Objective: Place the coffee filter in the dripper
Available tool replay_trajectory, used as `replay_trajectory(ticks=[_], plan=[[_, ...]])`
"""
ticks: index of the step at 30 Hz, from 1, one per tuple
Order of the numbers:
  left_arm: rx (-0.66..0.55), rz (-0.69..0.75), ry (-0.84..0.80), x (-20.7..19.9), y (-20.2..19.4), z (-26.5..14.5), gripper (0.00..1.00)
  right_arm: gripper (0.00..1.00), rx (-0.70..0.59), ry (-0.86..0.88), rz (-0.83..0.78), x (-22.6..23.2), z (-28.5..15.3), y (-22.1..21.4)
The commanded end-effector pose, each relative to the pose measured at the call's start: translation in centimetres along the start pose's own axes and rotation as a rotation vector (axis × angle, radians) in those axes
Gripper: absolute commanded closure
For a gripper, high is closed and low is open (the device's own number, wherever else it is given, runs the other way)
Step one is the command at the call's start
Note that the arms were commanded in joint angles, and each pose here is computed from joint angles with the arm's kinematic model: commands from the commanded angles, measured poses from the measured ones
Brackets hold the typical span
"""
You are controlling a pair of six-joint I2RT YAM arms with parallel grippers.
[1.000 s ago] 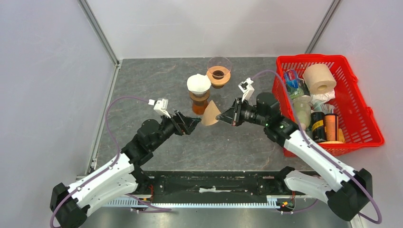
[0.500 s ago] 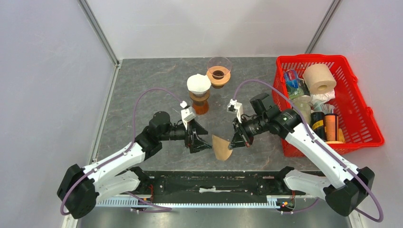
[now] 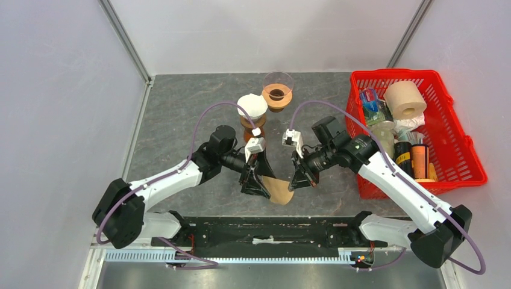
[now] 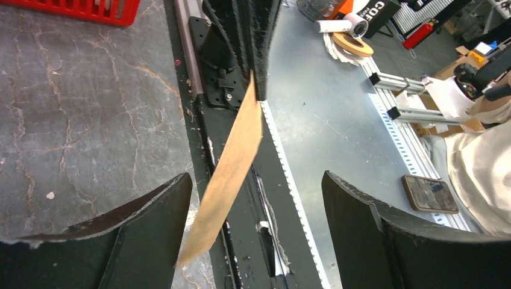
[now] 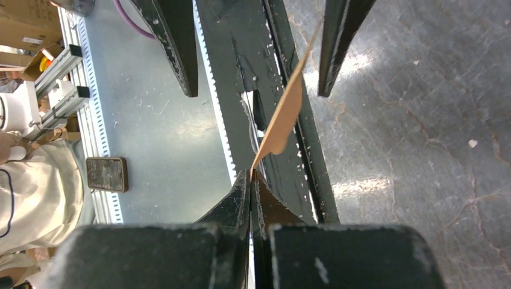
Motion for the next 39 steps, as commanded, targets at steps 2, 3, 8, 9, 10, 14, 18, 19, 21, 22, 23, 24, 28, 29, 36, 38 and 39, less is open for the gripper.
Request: replay_trajectory(ticks=[2, 3, 8, 9, 10, 14, 18, 19, 21, 22, 23, 24, 28, 29, 36, 38, 39], plan=[[-0.014, 0.082, -0.052, -1.7, 0.8, -0.4, 0.29, 1.0, -0.101, -0.045, -0.088, 0.5, -0.9, 3.2], [-0.009, 0.077, -0.043, -1.7, 0.7, -0.5, 0.39, 1.0, -0.105, -0.059, -0.087, 0.3, -1.0, 3.4], [0.007, 0.065, 0.033, -1.2, 0.5, -0.7, 0.93, 1.0, -0.133, -0.079, -0.083, 0.2, -1.1, 4.3], [0.005, 0.071, 0.041, -1.1, 0.7, -0.7, 0.98, 1.0, -0.14, -0.097, -0.07, 0.1, -1.2, 4.5], [0.004, 0.077, 0.045, -1.2, 0.8, -0.8, 0.98, 0.99, -0.151, -0.127, -0.052, -0.2, -1.4, 4.7], [-0.043, 0.116, 0.083, -1.1, 2.0, -0.9, 0.98, 0.29, -0.288, -0.277, 0.039, -1.5, -2.4, 6.1], [-0.087, 0.129, 0.213, -0.2, 3.3, -1.4, 0.98, 0.03, -0.508, -0.486, 0.148, -3.4, -4.8, 6.2], [-0.097, 0.134, 0.255, 0.0, 3.7, -1.6, 0.98, 0.03, -0.554, -0.54, 0.171, -4.0, -5.6, 5.7], [-0.125, 0.134, 0.368, 0.9, 4.5, -2.3, 0.98, 0.03, -0.602, -0.616, 0.198, -5.0, -6.4, 4.5], [-0.148, 0.141, 0.407, 1.1, 5.0, -2.6, 0.98, 0.03, -0.615, -0.625, 0.201, -5.1, -6.5, 4.0], [-0.175, 0.137, 0.454, 1.4, 5.5, -2.9, 0.98, 0.03, -0.614, -0.625, 0.206, -5.3, -6.3, 3.5], [-0.208, 0.14, 0.496, 1.6, 6.2, -3.3, 0.98, 0.03, -0.614, -0.613, 0.209, -5.4, -6.0, 3.1], [-0.313, 0.148, 0.564, 1.1, 8.4, -4.3, 0.98, 0.03, -0.621, -0.521, 0.177, -5.4, -4.4, 2.4], [-0.336, 0.147, 0.565, 0.9, 8.8, -4.5, 0.98, 0.03, -0.637, -0.496, 0.169, -5.4, -4.1, 2.5], [-0.424, 0.128, 0.515, -0.9, 10.3, -4.6, 0.98, 0.03, -0.745, -0.303, 0.178, -4.8, -1.8, 4.8], [-0.427, 0.122, 0.515, -1.0, 10.3, -4.7, 0.98, 0.03, -0.741, -0.263, 0.206, -4.6, -1.3, 5.3], [-0.426, 0.122, 0.516, -1.0, 10.3, -4.7, 0.98, 0.03, -0.728, -0.242, 0.206, -4.3, -1.1, 5.3]])
Point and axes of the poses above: each gripper's point midway between its finger pads, its own z axis out along the fingers, its own x axis along the line the jaws close on, y = z × x, the point moved 3 cm from there along -z, back along the fingers, and after that the axes turned 11 degrees about z, right-handed, at the moved point
